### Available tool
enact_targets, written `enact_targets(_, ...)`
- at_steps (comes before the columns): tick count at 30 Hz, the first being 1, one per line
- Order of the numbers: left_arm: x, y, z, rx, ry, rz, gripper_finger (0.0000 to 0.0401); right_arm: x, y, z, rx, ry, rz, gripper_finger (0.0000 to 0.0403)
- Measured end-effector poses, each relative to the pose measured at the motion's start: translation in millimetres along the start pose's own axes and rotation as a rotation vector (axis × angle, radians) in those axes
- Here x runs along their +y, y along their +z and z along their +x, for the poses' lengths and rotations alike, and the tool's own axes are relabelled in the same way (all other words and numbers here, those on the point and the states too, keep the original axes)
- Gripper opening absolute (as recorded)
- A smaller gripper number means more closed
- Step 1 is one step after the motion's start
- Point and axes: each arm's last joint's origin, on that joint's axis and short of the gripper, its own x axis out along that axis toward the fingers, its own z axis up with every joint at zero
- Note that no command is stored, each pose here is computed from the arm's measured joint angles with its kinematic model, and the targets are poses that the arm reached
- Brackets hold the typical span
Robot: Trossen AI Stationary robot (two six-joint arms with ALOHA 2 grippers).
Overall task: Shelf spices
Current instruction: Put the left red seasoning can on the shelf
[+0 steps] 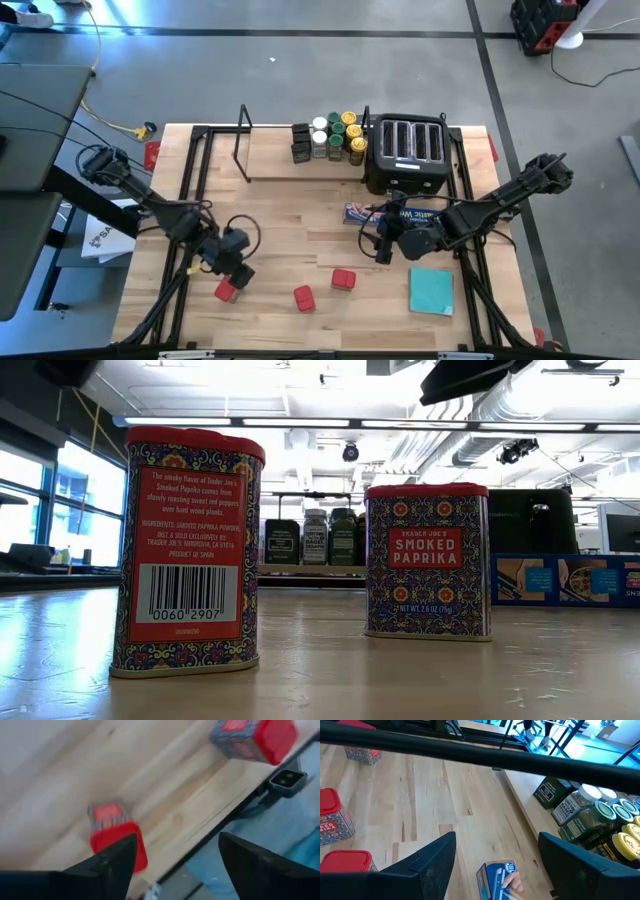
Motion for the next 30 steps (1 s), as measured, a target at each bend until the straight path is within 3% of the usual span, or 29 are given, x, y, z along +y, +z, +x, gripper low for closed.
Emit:
enact_targets(7, 1, -34, 6, -0.018, 0.027, -0.248, 0.0284, 0, 1, 0, -0.009, 0.001, -0.058, 0.0277)
enact_targets(11, 3, -51, 21, 0.024, 0.124, -0.364, 0.0284, 0, 1, 0, -0.012, 0.002, -0.059, 0.0277)
enact_targets(19, 4, -57, 48, -0.006, 0.244, -0.353, 0.0284, 1, 3, 0, -0.026, 0.004, -0.067, 0.0277)
enact_targets(26, 14, -54, 55, -0.095, 0.365, -0.287, 0.0285, 1, 4, 0, -0.034, 0.009, -0.061, 0.0277)
enact_targets(30, 16, -52, 53, -0.125, 0.381, -0.247, 0.0285, 1, 4, 0, -0.033, 0.021, -0.047, 0.0277)
